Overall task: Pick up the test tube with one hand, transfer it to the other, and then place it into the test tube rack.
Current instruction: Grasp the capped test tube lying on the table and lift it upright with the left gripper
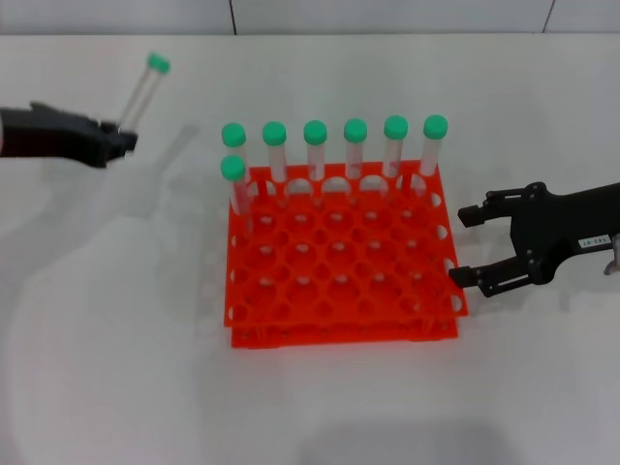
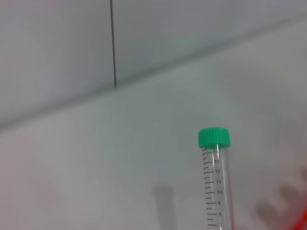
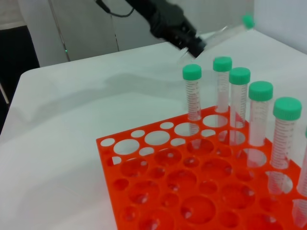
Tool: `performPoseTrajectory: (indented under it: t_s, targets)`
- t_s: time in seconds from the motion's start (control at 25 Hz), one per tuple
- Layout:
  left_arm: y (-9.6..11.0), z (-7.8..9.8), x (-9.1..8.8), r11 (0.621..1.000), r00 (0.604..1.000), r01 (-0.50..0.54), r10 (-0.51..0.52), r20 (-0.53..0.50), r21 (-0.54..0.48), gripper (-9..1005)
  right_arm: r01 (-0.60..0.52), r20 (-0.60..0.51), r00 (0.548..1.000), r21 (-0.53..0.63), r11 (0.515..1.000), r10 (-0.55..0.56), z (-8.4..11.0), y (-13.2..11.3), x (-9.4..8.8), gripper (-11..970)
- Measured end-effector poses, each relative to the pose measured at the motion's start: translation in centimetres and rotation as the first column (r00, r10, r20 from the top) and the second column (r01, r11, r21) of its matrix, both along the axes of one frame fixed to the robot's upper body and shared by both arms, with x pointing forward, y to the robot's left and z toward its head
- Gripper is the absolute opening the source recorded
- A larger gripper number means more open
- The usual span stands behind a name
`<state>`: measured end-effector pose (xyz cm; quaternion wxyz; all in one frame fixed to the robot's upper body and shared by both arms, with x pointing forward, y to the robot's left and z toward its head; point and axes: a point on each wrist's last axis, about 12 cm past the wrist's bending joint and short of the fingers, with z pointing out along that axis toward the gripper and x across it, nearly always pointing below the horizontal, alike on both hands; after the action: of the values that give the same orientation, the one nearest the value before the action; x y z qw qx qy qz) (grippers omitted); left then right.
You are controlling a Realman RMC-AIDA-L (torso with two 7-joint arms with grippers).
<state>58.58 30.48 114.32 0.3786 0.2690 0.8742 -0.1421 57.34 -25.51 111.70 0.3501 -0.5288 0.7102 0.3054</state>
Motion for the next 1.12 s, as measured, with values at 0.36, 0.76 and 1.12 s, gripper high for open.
performPoseTrajectory:
  t_s: [0.36, 0.76, 1.12]
  targets:
    - [-0.1, 0.2, -1.0, 0.979, 0.967, 0.125, -0.084, 0.240, -0.159, 200, -0.003, -0.002, 1.000, 0.011, 1.000, 0.003, 0.1, 0.0, -0.1, 855]
    - [0.0, -0.6, -1.2, 0.898, 0.903, 0.348, -0.243, 0.355, -0.271, 199, -0.007, 0.023, 1.000, 0.038, 0.999, 0.006, 0.8, 0.2, 0.0, 856]
    - [-1.3, 0.7, -0.6, 0.782, 0.809, 0.562, -0.451, 0.377, -0.270, 199, -0.017, 0.027, 0.999, 0.054, 0.998, 0.016, 1.0, 0.5, -0.2, 856]
